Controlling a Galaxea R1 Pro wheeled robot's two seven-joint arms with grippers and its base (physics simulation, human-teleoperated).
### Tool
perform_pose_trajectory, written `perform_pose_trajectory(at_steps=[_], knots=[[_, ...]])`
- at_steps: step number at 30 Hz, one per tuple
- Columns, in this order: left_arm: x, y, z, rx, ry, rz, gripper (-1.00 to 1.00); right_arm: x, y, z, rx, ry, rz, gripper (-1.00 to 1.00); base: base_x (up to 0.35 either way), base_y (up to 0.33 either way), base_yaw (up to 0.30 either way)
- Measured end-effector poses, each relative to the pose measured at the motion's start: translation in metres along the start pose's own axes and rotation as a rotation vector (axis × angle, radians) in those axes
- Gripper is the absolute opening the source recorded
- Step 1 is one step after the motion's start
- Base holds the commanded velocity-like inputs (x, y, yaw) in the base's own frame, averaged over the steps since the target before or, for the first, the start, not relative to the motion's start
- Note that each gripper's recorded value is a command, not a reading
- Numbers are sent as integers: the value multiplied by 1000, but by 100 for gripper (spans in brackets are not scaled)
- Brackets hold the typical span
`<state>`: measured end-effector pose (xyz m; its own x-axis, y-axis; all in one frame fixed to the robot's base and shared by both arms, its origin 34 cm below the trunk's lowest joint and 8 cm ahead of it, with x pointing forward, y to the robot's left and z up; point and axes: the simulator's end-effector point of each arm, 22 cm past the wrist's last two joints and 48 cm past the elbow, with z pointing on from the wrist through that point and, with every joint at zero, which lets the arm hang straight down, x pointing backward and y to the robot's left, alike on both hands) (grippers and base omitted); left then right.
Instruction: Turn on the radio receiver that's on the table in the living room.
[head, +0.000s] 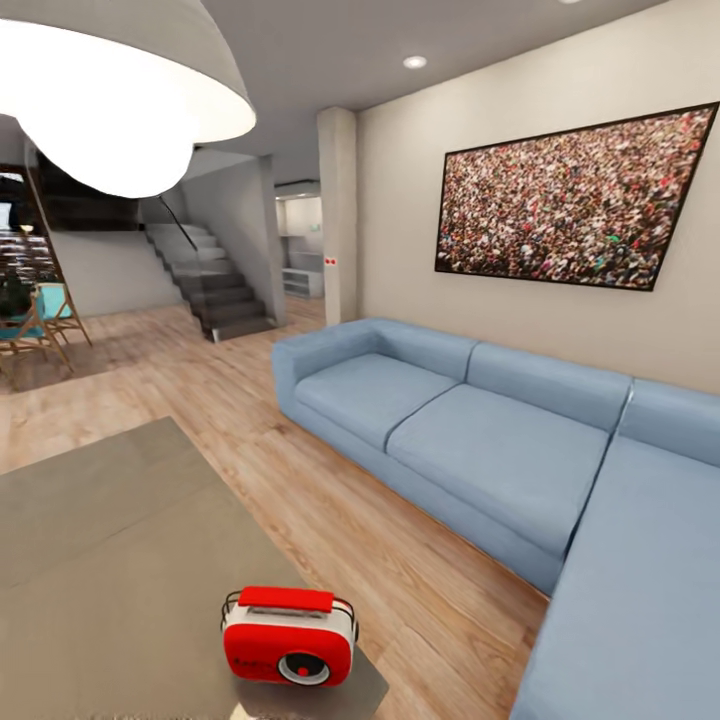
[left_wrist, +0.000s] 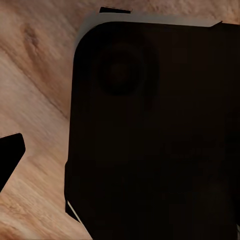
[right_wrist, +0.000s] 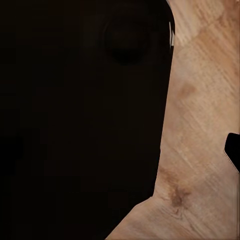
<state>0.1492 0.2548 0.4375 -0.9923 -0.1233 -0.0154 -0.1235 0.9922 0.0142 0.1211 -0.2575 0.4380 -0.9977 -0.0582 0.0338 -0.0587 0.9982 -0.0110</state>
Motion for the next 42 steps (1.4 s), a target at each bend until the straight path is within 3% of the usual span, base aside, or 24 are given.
perform_pose_trajectory(at_steps=[42], knots=[[0,-2,0,3,1,0,100,0,0,0,0,0,-2,100,0,0,274]])
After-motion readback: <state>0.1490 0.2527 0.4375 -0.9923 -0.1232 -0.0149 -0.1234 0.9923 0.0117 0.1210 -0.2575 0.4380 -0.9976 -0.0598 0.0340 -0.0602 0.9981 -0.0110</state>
